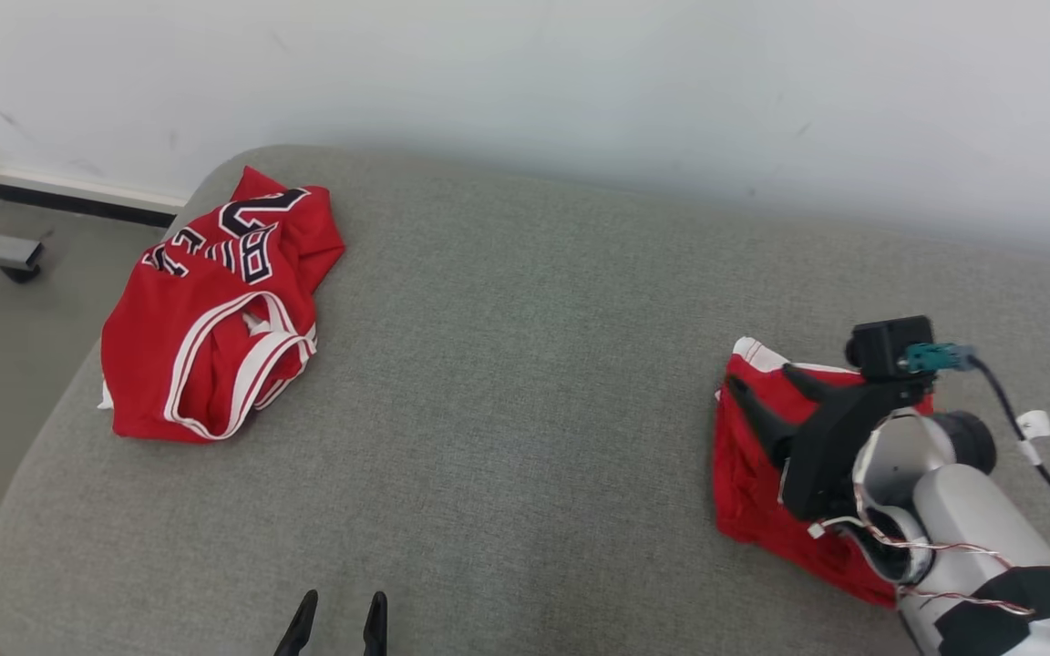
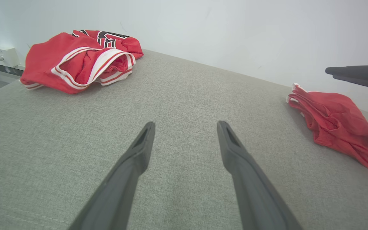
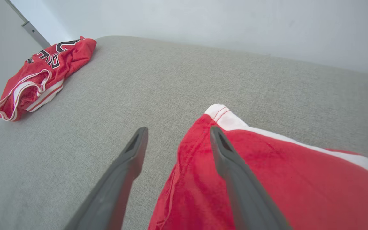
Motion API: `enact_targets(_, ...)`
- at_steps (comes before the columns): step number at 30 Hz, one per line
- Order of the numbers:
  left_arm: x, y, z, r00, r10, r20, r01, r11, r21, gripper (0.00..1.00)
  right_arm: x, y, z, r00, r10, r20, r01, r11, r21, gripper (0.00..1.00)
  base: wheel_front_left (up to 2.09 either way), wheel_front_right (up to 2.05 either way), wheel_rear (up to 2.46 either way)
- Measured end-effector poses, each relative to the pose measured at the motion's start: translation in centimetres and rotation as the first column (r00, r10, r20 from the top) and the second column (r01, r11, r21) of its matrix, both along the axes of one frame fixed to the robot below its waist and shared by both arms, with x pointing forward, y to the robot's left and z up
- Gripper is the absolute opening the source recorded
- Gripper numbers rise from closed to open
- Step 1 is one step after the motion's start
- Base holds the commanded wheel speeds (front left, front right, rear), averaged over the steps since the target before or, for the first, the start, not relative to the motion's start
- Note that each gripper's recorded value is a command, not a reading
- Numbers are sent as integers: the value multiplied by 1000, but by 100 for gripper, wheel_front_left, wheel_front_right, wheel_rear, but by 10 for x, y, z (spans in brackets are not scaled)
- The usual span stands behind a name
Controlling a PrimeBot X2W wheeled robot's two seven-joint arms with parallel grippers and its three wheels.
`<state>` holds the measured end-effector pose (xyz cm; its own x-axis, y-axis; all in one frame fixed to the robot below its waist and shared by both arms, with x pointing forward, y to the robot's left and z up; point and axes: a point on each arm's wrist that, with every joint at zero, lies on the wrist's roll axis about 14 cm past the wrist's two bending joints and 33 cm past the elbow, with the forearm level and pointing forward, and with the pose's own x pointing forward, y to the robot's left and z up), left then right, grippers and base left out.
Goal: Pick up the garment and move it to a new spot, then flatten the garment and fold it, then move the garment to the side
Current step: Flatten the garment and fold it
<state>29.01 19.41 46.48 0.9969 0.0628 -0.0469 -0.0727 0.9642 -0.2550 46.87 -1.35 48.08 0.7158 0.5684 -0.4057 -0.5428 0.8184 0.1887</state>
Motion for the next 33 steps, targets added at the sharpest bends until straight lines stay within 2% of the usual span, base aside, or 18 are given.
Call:
enact_targets(5,3,-6,3,1000,-22,14,22,1000,-2,100,10,-44,15,990,-111,81,111,994,14,100,0,0,0)
enact_targets(10,5,-11,4,999,-41,18,41,999,-4,100,7,-93,-1,970,-219,104,225,973,-44,100,0,0,0)
enact_targets(11,5,-12,4,999,-44,18,44,999,-4,100,4,-99,-7,967,-235,96,240,969,-55,73,0,0,0)
enact_targets(12,6,-12,4,999,-46,18,46,999,-5,100,1,-104,-14,965,-245,89,251,965,-70,73,0,0,0)
enact_targets(14,6,-13,3,999,-48,16,48,999,-11,100,-5,-109,-25,964,-253,77,260,961,-97,0,0,0,0)
enact_targets(17,6,-15,3,999,-53,14,53,999,-12,100,-16,-109,-41,967,-248,51,253,959,-129,0,0,0,0)
enact_targets(22,6,-15,2,999,-51,11,51,999,-14,100,-20,-90,-45,975,-214,60,220,969,-115,0,0,0,0)
enact_targets(28,4,-12,2,999,-39,10,39,999,-16,100,-31,-52,-50,991,-119,54,125,985,-116,0,0,0,0)
enact_targets(33,2,-10,1,999,-30,10,30,999,-19,100,-46,-25,-64,1000,-28,14,29,988,-155,0,0,0,0)
